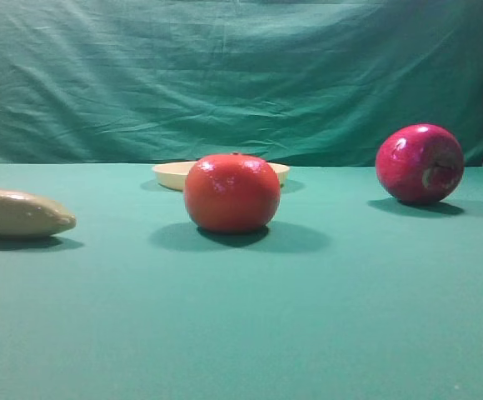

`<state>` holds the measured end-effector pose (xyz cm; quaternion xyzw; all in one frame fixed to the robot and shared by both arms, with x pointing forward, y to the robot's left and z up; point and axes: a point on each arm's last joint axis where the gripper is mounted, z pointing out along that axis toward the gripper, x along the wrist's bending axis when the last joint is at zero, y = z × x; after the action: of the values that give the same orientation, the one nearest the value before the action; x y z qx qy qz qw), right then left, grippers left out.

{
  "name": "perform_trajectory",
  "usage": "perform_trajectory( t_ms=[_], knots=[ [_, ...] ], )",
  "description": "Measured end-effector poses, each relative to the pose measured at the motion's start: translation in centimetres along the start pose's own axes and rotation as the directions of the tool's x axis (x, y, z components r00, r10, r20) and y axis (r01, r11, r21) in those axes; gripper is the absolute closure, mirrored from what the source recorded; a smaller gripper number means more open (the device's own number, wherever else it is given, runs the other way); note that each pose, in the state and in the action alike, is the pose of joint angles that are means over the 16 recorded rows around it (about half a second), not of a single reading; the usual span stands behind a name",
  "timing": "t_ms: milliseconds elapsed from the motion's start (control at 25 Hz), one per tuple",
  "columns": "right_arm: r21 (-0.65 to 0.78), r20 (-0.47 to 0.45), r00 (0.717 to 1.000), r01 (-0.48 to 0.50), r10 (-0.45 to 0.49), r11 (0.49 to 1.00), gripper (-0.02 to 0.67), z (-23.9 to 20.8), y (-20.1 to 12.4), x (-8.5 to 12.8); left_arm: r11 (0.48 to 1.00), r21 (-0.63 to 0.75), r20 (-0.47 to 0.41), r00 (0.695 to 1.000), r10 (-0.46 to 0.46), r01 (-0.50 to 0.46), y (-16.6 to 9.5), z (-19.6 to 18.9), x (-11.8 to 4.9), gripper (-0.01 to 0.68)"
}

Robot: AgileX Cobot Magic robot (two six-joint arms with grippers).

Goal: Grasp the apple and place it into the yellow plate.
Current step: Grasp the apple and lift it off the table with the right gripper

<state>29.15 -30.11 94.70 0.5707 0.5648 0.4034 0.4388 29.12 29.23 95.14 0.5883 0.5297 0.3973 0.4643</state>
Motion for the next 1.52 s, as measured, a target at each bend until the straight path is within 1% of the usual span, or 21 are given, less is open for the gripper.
perform_trajectory(
  t_ms=[800,1120,1320,1520],
  knots=[
    [0.000,0.003,1.000,0.013,-0.013,1.000,0.649,0.0,0.0,0.0,1.000,0.000,0.000,1.000,0.000,0.000,0.0,0.0,0.0,0.516],
    [-0.027,0.006,1.000,0.011,-0.011,1.000,0.649,0.0,0.3,-0.1,1.000,0.000,0.000,1.000,0.000,0.000,0.0,0.0,0.0,0.516],
    [-0.057,0.001,1.000,-0.010,0.010,0.998,0.649,-0.3,1.0,0.0,1.000,0.000,0.000,1.000,0.000,0.000,0.0,0.0,0.0,0.516],
    [-0.116,-0.008,0.999,-0.038,0.037,0.993,0.649,-1.0,2.7,0.0,1.000,0.000,0.000,1.000,0.000,0.000,0.0,0.0,0.0,0.516]
  ],
)
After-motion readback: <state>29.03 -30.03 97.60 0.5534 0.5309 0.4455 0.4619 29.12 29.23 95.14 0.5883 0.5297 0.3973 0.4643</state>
